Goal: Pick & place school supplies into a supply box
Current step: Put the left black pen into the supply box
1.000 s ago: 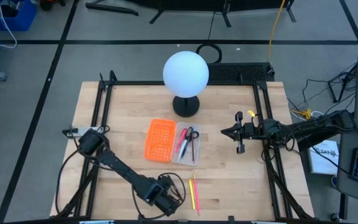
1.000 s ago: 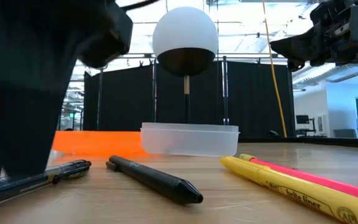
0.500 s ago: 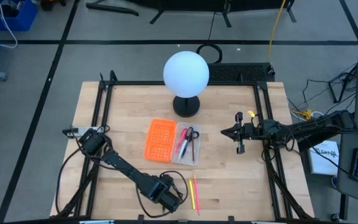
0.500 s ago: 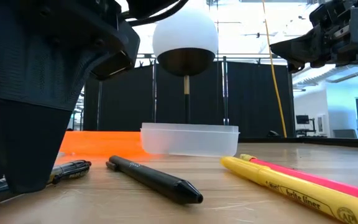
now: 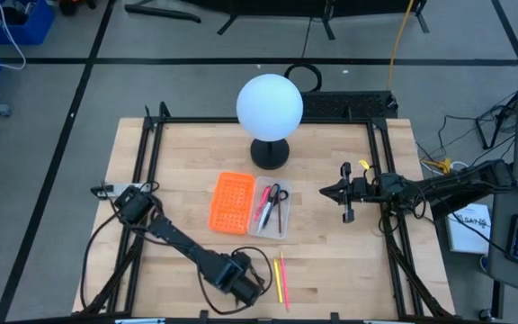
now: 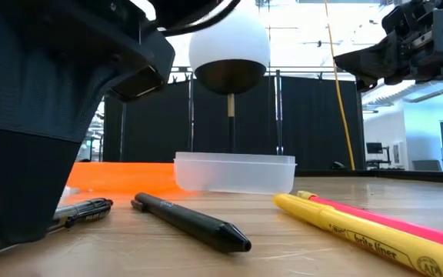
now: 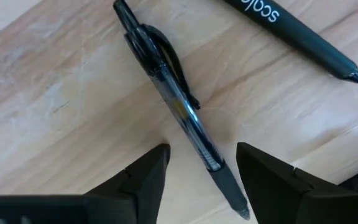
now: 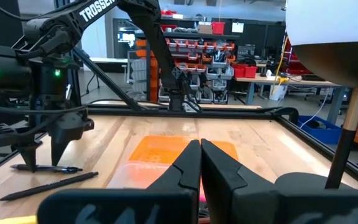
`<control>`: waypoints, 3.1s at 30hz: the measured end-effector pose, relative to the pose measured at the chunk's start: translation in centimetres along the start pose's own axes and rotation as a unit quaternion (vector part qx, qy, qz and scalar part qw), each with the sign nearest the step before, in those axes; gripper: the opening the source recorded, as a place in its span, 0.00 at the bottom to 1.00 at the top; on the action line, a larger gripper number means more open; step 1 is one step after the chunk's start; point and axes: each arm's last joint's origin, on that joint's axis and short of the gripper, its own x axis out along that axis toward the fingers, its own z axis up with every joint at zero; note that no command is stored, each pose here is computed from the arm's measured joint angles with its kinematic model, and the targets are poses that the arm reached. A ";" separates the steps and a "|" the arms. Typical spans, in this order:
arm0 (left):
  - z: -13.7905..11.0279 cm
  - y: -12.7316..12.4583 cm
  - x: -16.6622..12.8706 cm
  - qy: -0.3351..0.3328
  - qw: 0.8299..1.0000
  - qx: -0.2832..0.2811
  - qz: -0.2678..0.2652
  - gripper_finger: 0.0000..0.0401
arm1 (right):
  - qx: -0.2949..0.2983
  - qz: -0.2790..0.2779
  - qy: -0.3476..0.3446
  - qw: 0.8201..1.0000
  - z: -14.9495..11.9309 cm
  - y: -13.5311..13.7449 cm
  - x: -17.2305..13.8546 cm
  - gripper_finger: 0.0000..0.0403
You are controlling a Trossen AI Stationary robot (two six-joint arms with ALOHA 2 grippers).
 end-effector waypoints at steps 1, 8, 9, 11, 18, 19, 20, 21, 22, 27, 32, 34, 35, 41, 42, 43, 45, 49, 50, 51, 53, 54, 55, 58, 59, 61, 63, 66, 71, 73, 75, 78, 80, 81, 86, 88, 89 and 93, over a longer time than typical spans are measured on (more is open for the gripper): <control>0.1 0.0 0.0 0.002 1.000 0.001 0.000 0.50 | 0.000 0.000 0.000 1.000 0.0 0.0 0.0 0.01; -0.3 0.3 0.1 -0.003 1.000 0.013 0.015 0.28 | 0.010 0.000 0.004 1.000 -0.1 0.0 0.0 0.01; -0.4 0.3 0.1 -0.007 1.000 0.020 0.016 0.24 | 0.011 0.000 0.003 1.000 -0.1 0.0 0.0 0.01; -0.7 0.4 0.1 -0.011 0.999 0.035 0.019 0.16 | 0.011 0.000 0.005 1.000 -0.1 0.0 0.0 0.01; -0.9 -0.1 0.2 -0.037 0.995 0.096 -0.006 0.07 | 0.010 0.000 0.005 1.000 -0.1 0.0 0.0 0.01; -0.9 -0.1 0.1 -0.041 0.994 0.105 -0.007 0.07 | 0.010 0.000 0.005 1.000 -0.1 0.0 0.0 0.01; -0.9 -0.2 0.1 -0.043 0.993 0.110 -0.006 0.07 | 0.011 0.000 0.005 1.000 -0.1 0.0 0.0 0.01; -0.9 -0.3 0.2 -0.043 0.993 0.111 -0.003 0.08 | 0.013 0.000 0.005 1.000 -0.1 0.0 0.0 0.01; -0.9 -0.4 0.1 -0.047 0.993 0.112 -0.001 0.08 | 0.015 0.000 0.005 1.000 -0.1 0.0 0.0 0.01; -2.1 -0.5 -2.5 -0.112 0.987 0.114 -0.026 0.07 | 0.016 0.000 0.009 1.000 -0.2 0.0 0.0 0.01; -2.5 -0.7 -6.2 -0.170 0.976 0.111 -0.074 0.07 | 0.016 0.000 0.015 1.000 -0.3 0.0 0.0 0.01; -2.7 -0.7 -7.6 -0.176 0.974 0.109 -0.096 0.07 | 0.015 0.000 0.015 1.000 -0.3 0.0 0.0 0.01; -2.6 -0.7 -7.9 -0.177 0.973 0.107 -0.100 0.07 | 0.014 0.000 0.015 1.000 -0.3 0.0 0.0 0.01; 0.7 -0.6 -10.2 -0.192 0.972 0.050 -0.124 0.06 | 0.016 0.000 0.014 1.000 -0.3 0.0 0.0 0.01; 1.5 -0.6 -10.6 -0.194 0.972 0.044 -0.125 0.06 | 0.016 0.000 0.014 1.000 -0.3 0.0 0.0 0.01; 2.4 -0.6 -10.7 -0.197 0.972 0.043 -0.123 0.06 | 0.014 0.000 0.014 1.000 -0.3 0.0 0.0 0.01; 4.3 -0.5 -11.0 -0.203 0.971 0.044 -0.115 0.06 | 0.013 0.000 0.015 1.000 -0.3 0.0 0.0 0.01; 8.9 0.2 -12.2 -0.204 0.972 0.041 -0.107 0.06 | 0.012 0.000 0.014 1.000 -0.3 0.0 0.0 0.01; 10.1 0.4 -12.4 -0.207 0.972 0.039 -0.106 0.06 | 0.012 -0.001 0.014 1.000 -0.3 0.0 0.0 0.01; 11.2 0.6 -12.6 -0.208 0.972 0.035 -0.104 0.06 | 0.012 -0.001 0.015 1.000 -0.3 0.0 0.0 0.01; 13.0 1.2 -13.1 -0.212 0.972 0.039 -0.098 0.06 | 0.012 0.000 0.014 1.000 -0.3 0.0 0.0 0.01; 13.8 1.5 -13.4 -0.214 0.971 0.037 -0.097 0.06 | 0.012 0.000 0.015 1.000 -0.3 0.0 0.0 0.01; 14.5 1.8 -13.6 -0.214 0.972 0.035 -0.096 0.06 | 0.012 0.000 0.015 1.000 -0.3 0.0 0.0 0.01; 16.5 2.6 -13.9 -0.210 0.974 0.027 -0.083 0.06 | 0.012 0.000 0.015 1.000 -0.3 0.0 0.0 0.01; 17.1 3.1 -13.9 -0.205 0.976 0.023 -0.074 0.06 | 0.012 0.000 0.015 1.000 -0.3 0.0 0.0 0.01; 18.2 3.9 -14.1 -0.192 0.979 0.013 -0.060 0.06 | 0.012 0.000 0.015 1.000 -0.3 0.0 0.0 0.01; 19.2 4.6 -14.2 -0.186 0.981 0.001 -0.051 0.06 | 0.012 0.000 0.016 1.000 -0.3 0.0 0.0 0.01; 20.4 5.1 -14.0 -0.179 0.983 -0.012 -0.048 0.06 | 0.012 0.000 0.017 1.000 -0.3 0.0 0.0 0.01; 21.7 5.0 -13.3 -0.173 0.983 -0.013 -0.057 0.06 | 0.012 0.000 0.018 1.000 -0.3 0.0 0.0 0.01; 22.0 4.8 -12.7 -0.171 0.983 -0.011 -0.059 0.06 | 0.010 0.000 0.015 1.000 -0.3 0.0 0.0 0.01; 22.1 4.6 -11.9 -0.162 0.985 -0.008 -0.054 0.06 | 0.007 0.000 0.012 1.000 -0.2 0.0 0.0 0.01; 22.3 4.5 -10.8 -0.152 0.988 -0.011 -0.041 0.06 | -0.002 0.000 0.011 1.000 -0.2 0.0 0.0 0.01; 22.4 4.4 -10.3 -0.150 0.988 -0.020 -0.038 0.06 | -0.002 -0.001 0.011 1.000 -0.2 0.0 0.0 0.01; 22.5 4.4 -10.2 -0.151 0.988 -0.023 -0.037 0.06 | -0.003 -0.001 0.011 1.000 -0.2 0.0 0.0 0.01; 22.6 4.4 -9.8 -0.147 0.988 -0.036 -0.035 0.08 | -0.003 -0.001 0.011 1.000 -0.2 0.0 0.0 0.01; 22.7 4.5 -9.8 -0.144 0.988 -0.037 -0.036 0.08 | -0.003 -0.001 0.011 1.000 -0.2 0.0 0.0 0.01; 22.7 4.5 -9.8 -0.139 0.989 -0.037 -0.039 0.08 | -0.003 -0.001 0.011 1.000 -0.2 0.0 0.0 0.01; 22.6 4.4 -9.8 -0.133 0.990 -0.036 -0.041 0.09 | -0.001 -0.001 0.011 1.000 -0.2 0.0 0.0 0.01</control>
